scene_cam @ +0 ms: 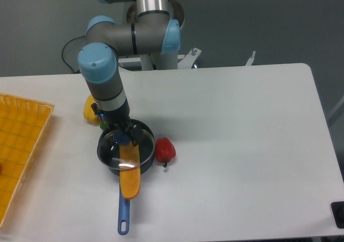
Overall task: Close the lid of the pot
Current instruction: 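Hold the lid on the pan and adjust its seating, then open the gripper and lift away from the lid knob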
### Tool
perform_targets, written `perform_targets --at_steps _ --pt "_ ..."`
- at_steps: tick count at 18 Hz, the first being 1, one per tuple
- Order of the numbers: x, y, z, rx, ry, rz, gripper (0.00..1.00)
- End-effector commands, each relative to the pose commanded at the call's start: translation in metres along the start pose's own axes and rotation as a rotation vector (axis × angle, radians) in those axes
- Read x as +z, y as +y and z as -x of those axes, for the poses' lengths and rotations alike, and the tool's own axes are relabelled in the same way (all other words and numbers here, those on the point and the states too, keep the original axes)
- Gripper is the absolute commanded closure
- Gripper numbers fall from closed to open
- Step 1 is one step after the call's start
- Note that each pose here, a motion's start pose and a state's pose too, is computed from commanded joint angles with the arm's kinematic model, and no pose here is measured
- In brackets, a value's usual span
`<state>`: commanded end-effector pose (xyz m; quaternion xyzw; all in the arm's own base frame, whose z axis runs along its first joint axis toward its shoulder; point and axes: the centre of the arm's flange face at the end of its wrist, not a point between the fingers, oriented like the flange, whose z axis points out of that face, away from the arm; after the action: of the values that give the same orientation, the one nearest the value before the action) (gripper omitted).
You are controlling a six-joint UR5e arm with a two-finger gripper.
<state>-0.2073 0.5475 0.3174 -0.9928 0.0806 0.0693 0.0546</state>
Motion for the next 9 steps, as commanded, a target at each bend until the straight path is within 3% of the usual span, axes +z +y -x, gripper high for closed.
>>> perform_targets --at_steps 5,9 --pt "-0.007 0.008 0.019 -0.018 -0.016 -0.002 0.00" --pt "-0.019 0.049 0.060 0.036 0.007 0.034 0.00"
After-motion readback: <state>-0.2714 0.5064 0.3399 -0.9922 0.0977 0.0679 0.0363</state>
